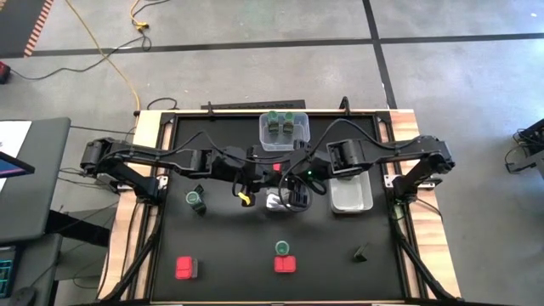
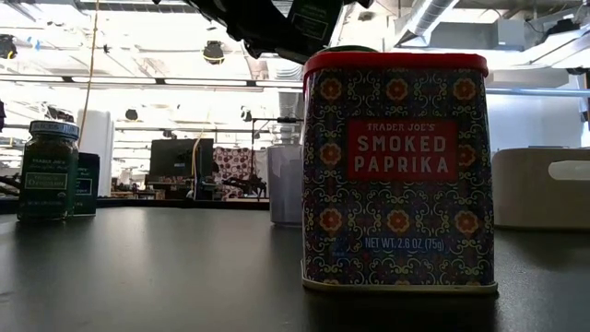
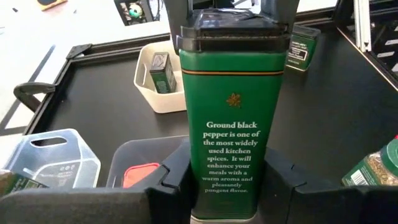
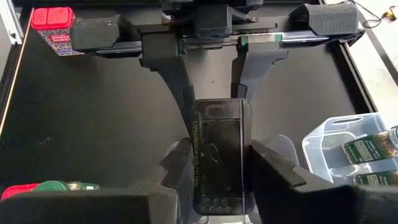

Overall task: Sort spices by type
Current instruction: Put the black seasoning can into the gray bin

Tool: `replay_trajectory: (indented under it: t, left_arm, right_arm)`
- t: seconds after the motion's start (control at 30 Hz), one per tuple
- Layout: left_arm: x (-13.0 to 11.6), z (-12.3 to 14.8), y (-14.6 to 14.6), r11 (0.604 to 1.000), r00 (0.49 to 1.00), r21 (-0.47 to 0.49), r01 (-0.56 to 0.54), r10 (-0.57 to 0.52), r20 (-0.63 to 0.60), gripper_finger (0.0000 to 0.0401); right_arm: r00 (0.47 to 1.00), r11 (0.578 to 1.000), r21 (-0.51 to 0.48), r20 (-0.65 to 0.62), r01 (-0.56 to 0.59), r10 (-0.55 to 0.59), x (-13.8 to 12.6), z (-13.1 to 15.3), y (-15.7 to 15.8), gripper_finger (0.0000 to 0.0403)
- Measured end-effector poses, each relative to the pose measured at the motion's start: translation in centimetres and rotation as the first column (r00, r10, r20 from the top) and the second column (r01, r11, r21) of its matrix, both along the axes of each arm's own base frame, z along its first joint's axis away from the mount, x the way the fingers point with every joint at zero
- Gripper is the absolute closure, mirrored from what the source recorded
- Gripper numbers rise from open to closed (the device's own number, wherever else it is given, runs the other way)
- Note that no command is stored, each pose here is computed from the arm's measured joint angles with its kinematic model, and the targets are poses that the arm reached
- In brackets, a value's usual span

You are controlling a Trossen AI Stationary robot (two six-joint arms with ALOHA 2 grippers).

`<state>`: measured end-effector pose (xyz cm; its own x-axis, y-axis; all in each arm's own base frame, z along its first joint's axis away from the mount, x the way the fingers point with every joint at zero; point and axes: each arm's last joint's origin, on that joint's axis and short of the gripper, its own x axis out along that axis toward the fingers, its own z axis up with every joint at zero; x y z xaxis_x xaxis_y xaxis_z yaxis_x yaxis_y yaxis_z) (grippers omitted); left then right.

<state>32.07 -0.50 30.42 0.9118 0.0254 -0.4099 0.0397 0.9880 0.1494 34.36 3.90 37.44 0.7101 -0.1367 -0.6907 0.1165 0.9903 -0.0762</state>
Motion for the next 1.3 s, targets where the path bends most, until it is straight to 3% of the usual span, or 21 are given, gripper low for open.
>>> replay_trajectory:
  t: [0.53, 0.87, 1.2, 1.3]
  left_arm:
    - [-0.05, -0.12, -0.02, 1.0, 1.0, -0.012, -0.001, 0.001, -0.013, 0.0286]
    - [-0.05, -0.1, 0.08, 0.997, 1.0, -0.068, -0.022, 0.021, -0.011, 0.0284]
    - [-0.02, -0.03, 0.02, 0.994, 0.999, -0.095, -0.049, 0.049, -0.003, 0.0202]
    - [-0.19, -0.03, 0.09, 0.997, 0.998, -0.055, -0.058, 0.058, -0.015, 0.019]
  right_arm:
    - [1.0, 1.0, 0.003, 0.002, -0.003, 0.003, -0.03, 0.01, 0.23, 0.025]
    - [1.0, 1.0, 0.024, 0.006, 0.014, -0.014, -0.02, 0.02, 0.24, 0.0245]
    - [0.999, 0.999, 0.018, -0.028, 0.034, -0.033, -0.26, -0.22, 0.04, 0.0248]
    - [0.993, 0.996, 0.019, -0.086, 0.082, -0.08, -0.84, -0.54, -0.25, 0.025]
